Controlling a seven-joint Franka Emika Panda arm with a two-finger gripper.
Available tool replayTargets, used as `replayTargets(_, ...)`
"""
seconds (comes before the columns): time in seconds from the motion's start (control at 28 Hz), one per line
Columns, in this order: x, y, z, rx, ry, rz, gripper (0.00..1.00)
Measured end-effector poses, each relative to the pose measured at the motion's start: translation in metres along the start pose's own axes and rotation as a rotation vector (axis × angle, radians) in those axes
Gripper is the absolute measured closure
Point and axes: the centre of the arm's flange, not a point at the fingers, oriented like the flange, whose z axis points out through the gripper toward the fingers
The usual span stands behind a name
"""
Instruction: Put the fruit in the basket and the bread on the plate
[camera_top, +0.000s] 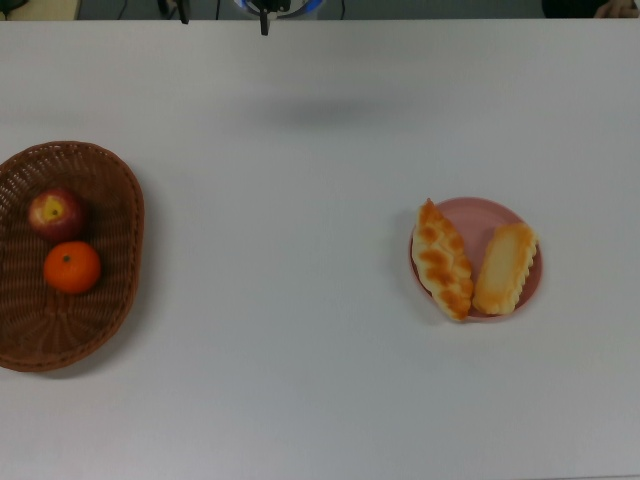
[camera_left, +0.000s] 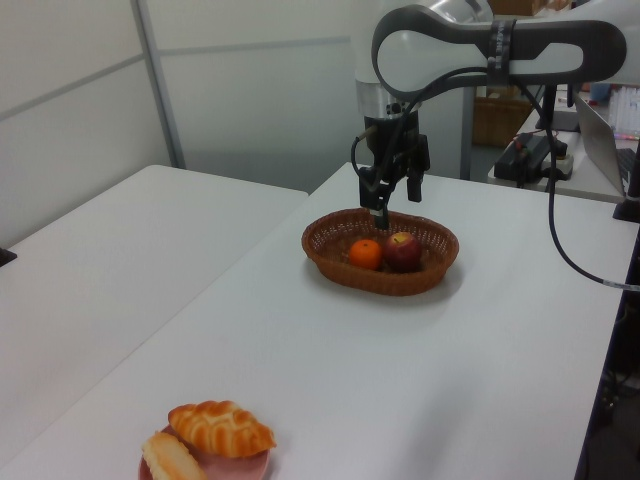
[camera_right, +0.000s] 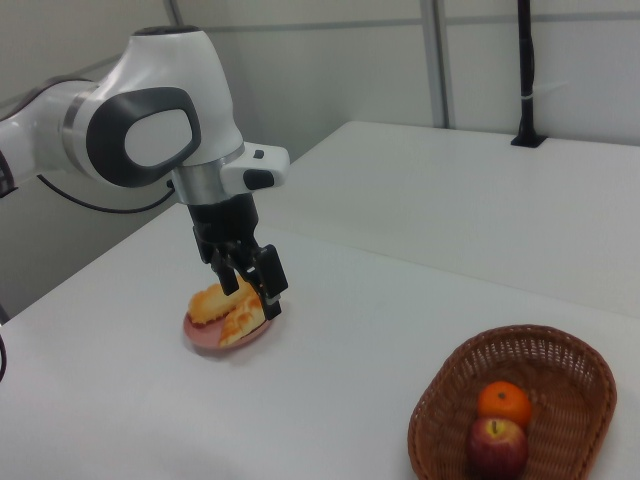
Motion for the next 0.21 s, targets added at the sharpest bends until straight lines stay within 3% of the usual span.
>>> replayTargets(0.21,0.0060,-0.0037,0.0026,0.001,0.021,-0.005,0.00)
